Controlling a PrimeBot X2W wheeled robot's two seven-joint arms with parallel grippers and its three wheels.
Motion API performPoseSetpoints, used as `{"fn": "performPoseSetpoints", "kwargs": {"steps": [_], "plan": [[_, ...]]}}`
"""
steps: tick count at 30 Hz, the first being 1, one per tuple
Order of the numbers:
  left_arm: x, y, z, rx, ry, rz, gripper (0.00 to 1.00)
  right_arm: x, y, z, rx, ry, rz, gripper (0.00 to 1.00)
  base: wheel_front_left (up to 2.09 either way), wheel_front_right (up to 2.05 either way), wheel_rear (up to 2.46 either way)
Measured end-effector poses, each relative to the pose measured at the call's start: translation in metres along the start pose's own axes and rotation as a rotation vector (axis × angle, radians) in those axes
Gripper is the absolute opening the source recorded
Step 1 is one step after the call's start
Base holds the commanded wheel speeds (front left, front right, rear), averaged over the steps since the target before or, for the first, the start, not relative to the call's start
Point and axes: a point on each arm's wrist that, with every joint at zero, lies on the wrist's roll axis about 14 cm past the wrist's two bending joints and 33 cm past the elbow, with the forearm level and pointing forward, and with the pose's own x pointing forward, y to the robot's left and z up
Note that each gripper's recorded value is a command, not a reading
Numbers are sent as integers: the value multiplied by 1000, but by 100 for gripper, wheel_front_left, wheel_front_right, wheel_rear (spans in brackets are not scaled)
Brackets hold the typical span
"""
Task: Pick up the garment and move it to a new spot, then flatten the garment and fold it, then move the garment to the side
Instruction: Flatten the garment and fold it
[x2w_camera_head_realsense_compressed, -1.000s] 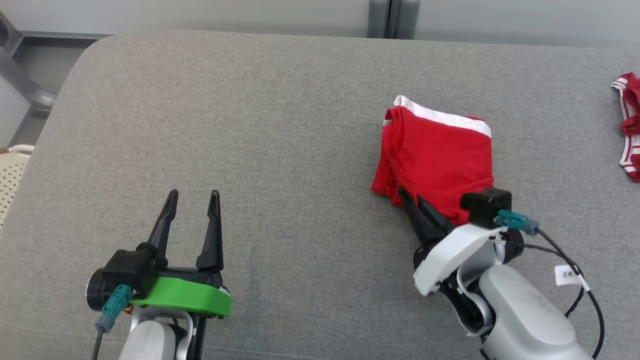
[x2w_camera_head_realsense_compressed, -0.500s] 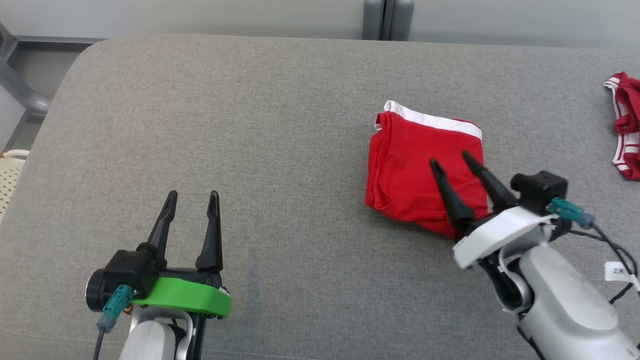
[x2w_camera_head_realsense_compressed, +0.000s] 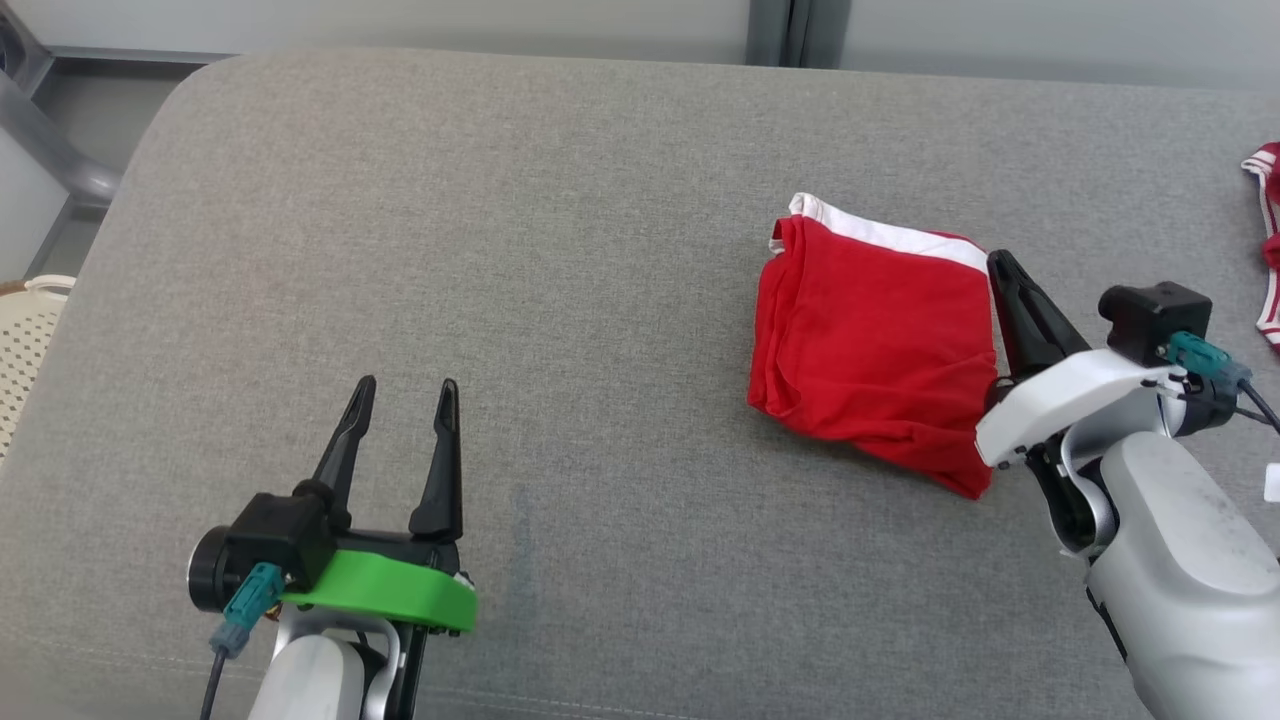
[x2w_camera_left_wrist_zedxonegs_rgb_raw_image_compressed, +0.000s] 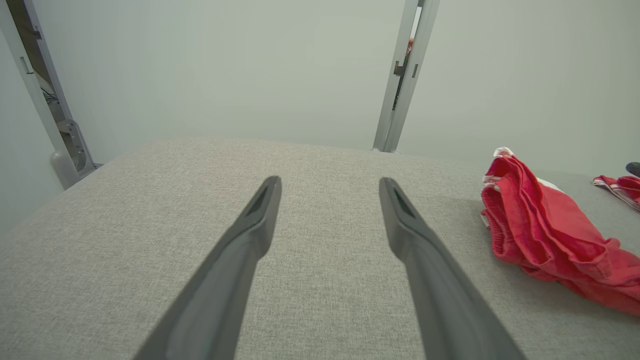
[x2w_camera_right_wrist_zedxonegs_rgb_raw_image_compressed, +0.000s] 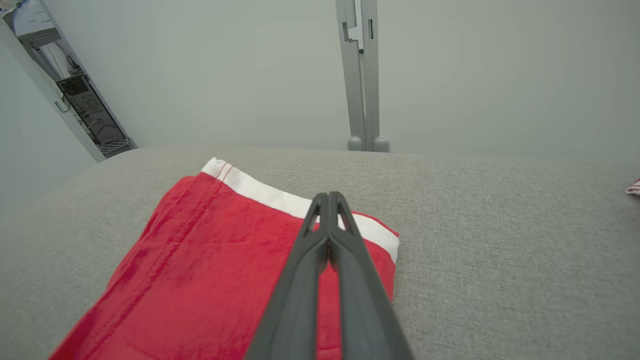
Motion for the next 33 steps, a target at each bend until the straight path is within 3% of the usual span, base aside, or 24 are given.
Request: {"fn": "performPoseSetpoints", "kwargs": {"steps": [8,16,27,33], "plan": [[5,3,-1,-3,4,8,100,30,8,-33,-44,108,7,0,0,0,0],[4,15,-4,-7,16,49,100,49,68,-68,-48,187,132,0,0,0,0],[9,15,-10,-4,36,57,100,56,126,-72,-11,161,273,0,0,0,0],[16,14,-10,9,31,50,100,58,112,-39,4,56,232,0,0,0,0]]}}
